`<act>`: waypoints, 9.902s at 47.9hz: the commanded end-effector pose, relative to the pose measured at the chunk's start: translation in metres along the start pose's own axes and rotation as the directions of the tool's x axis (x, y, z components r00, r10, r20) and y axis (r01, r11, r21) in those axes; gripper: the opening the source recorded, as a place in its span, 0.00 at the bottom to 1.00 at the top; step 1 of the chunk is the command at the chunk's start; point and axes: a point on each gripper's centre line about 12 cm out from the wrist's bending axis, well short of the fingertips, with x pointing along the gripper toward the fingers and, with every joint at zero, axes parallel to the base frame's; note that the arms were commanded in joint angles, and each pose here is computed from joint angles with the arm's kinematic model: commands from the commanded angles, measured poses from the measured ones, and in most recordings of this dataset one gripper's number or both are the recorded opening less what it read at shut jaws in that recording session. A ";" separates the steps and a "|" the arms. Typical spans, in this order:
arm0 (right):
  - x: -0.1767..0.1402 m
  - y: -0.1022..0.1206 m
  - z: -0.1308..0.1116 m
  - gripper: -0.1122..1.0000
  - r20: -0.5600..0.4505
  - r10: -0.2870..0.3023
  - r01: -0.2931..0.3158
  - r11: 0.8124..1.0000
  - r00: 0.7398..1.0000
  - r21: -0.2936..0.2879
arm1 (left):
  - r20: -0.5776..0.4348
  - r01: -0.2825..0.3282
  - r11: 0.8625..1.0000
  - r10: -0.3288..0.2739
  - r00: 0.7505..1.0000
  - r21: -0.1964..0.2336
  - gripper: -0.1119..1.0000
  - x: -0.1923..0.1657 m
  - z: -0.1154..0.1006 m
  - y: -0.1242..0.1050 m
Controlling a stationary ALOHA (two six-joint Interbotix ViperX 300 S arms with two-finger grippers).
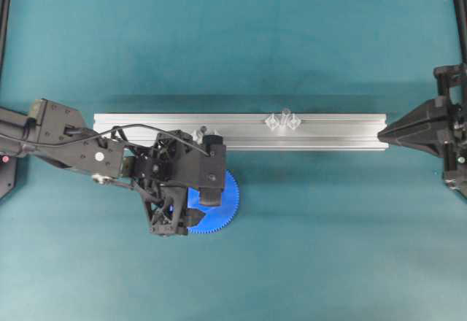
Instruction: Find the location of the shaft and insert the large gear.
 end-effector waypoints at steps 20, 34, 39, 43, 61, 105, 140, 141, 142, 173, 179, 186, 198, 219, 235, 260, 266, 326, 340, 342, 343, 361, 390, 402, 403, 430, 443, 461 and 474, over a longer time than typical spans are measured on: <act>-0.006 -0.001 0.000 0.15 0.001 -0.005 0.005 1.000 1.000 0.014 | -0.041 -0.008 1.000 0.008 0.999 0.002 0.94 0.005 0.007 0.001; -0.006 -0.001 0.000 0.15 -0.001 -0.006 0.006 1.000 1.000 0.014 | -0.045 -0.008 1.000 0.008 0.999 0.002 0.94 0.010 0.008 0.001; -0.006 -0.001 0.000 0.15 -0.001 -0.006 0.006 1.000 1.000 0.014 | -0.055 -0.009 1.000 0.009 0.998 0.002 0.94 0.011 0.006 0.001; -0.006 -0.001 0.000 0.15 -0.001 -0.006 0.006 1.000 1.000 0.014 | -0.062 -0.010 1.000 0.010 0.998 0.002 0.94 0.011 0.005 0.001; -0.006 -0.001 0.001 0.15 0.007 -0.005 0.005 1.000 1.000 0.014 | -0.100 -0.015 1.000 0.014 0.995 -0.005 0.94 0.012 0.001 0.001; -0.007 -0.001 0.002 0.15 0.021 -0.005 0.005 1.000 1.000 0.015 | -0.114 -0.020 1.000 0.018 0.993 -0.023 0.74 0.004 0.022 0.000; -0.013 -0.002 0.003 0.15 0.087 -0.002 0.000 1.000 0.996 0.015 | 0.168 -0.101 0.993 0.090 0.982 0.054 0.74 -0.050 0.121 0.050; -0.013 -0.002 0.003 0.15 0.087 -0.001 0.000 1.000 0.996 0.016 | 0.173 -0.105 0.993 0.094 0.980 0.059 0.74 -0.051 0.122 0.052; -0.013 -0.002 0.003 0.15 0.086 -0.001 0.000 1.000 0.996 0.017 | 0.171 -0.110 0.992 0.097 0.980 0.068 0.74 -0.050 0.122 0.054; -0.014 -0.003 0.000 0.15 0.083 -0.003 0.002 1.000 0.997 0.017 | 0.251 -0.194 0.977 0.166 0.954 0.088 0.74 -0.032 0.158 0.100; -0.015 -0.003 -0.002 0.15 0.086 -0.001 0.000 1.000 0.996 0.018 | 0.245 -0.198 0.975 0.169 0.955 0.101 0.74 -0.023 0.159 0.103; -0.018 -0.003 -0.004 0.15 0.094 -0.002 0.001 1.000 0.996 0.018 | 0.232 -0.199 0.973 0.168 0.958 0.118 0.74 -0.011 0.159 0.105; -0.020 -0.005 -0.006 0.15 0.093 -0.008 0.007 1.000 0.996 0.019 | 0.186 -0.197 0.974 0.174 0.967 0.116 0.74 0.002 0.153 0.111; -0.020 -0.008 -0.007 0.15 0.094 -0.024 0.021 0.999 0.995 0.028 | 0.179 -0.227 0.971 0.210 0.961 0.077 0.74 -0.002 0.151 0.136; -0.021 -0.007 -0.004 0.15 0.103 -0.022 0.019 0.999 0.994 0.028 | 0.158 -0.221 0.973 0.209 0.965 0.066 0.74 0.002 0.147 0.136; -0.021 -0.007 -0.005 0.15 0.101 -0.022 0.020 0.999 0.995 0.028 | 0.159 -0.222 0.973 0.209 0.965 0.067 0.74 0.002 0.148 0.136; -0.021 -0.007 -0.005 0.15 0.101 -0.022 0.020 0.999 0.995 0.030 | 0.158 -0.221 0.973 0.209 0.965 0.066 0.75 0.003 0.148 0.137; -0.020 -0.007 -0.006 0.15 0.103 -0.023 0.020 0.999 0.994 0.030 | 0.211 -0.194 0.981 0.184 0.960 0.027 0.94 -0.025 0.183 0.115; -0.020 -0.007 -0.006 0.15 0.103 -0.023 0.019 0.999 0.994 0.031 | 0.173 -0.174 0.984 0.165 0.971 0.043 0.94 -0.036 0.172 0.100; -0.020 -0.007 -0.006 0.15 0.103 -0.023 0.019 0.999 0.994 0.034 | 0.175 -0.172 0.984 0.161 0.971 0.046 0.94 -0.041 0.170 0.097; -0.020 -0.007 -0.006 0.15 0.103 -0.023 0.019 0.999 0.994 0.036 | 0.178 -0.171 0.984 0.160 0.971 0.046 0.94 -0.043 0.170 0.096; -0.020 -0.008 -0.007 0.15 0.098 -0.023 0.018 0.999 0.995 0.047 | 0.285 -0.148 0.989 0.150 0.947 -0.028 0.94 -0.091 0.160 0.081; -0.020 -0.008 -0.009 0.15 0.095 -0.023 0.019 0.999 0.995 0.047 | 0.382 -0.130 0.991 0.126 0.916 -0.017 0.94 -0.130 0.121 0.062; -0.020 -0.008 -0.012 0.15 0.100 -0.023 0.018 0.999 0.995 0.047 | 0.427 -0.129 0.991 0.125 0.896 -0.018 0.93 -0.148 0.107 0.060; -0.020 -0.008 -0.012 0.15 0.100 -0.023 0.018 0.999 0.995 0.047 | 0.431 -0.128 0.992 0.123 0.894 -0.017 0.93 -0.149 0.106 0.059; -0.021 -0.008 -0.013 0.15 0.104 -0.022 0.018 0.999 0.994 0.046 | 0.471 -0.115 0.993 0.101 0.876 0.001 0.93 -0.165 0.067 0.048; -0.021 -0.008 -0.013 0.15 0.101 -0.023 0.018 0.999 0.995 0.046 | 0.509 -0.111 0.994 0.094 0.856 0.003 0.93 -0.181 0.056 0.044; -0.020 -0.009 -0.015 0.15 0.098 -0.023 0.019 0.999 0.995 0.048 | 0.535 -0.104 0.995 0.083 0.841 0.008 0.93 -0.187 0.045 0.040; -0.021 -0.009 -0.014 0.15 0.100 -0.023 0.019 0.999 0.995 0.047 | 0.529 -0.101 0.995 0.082 0.845 0.007 0.93 -0.185 0.042 0.040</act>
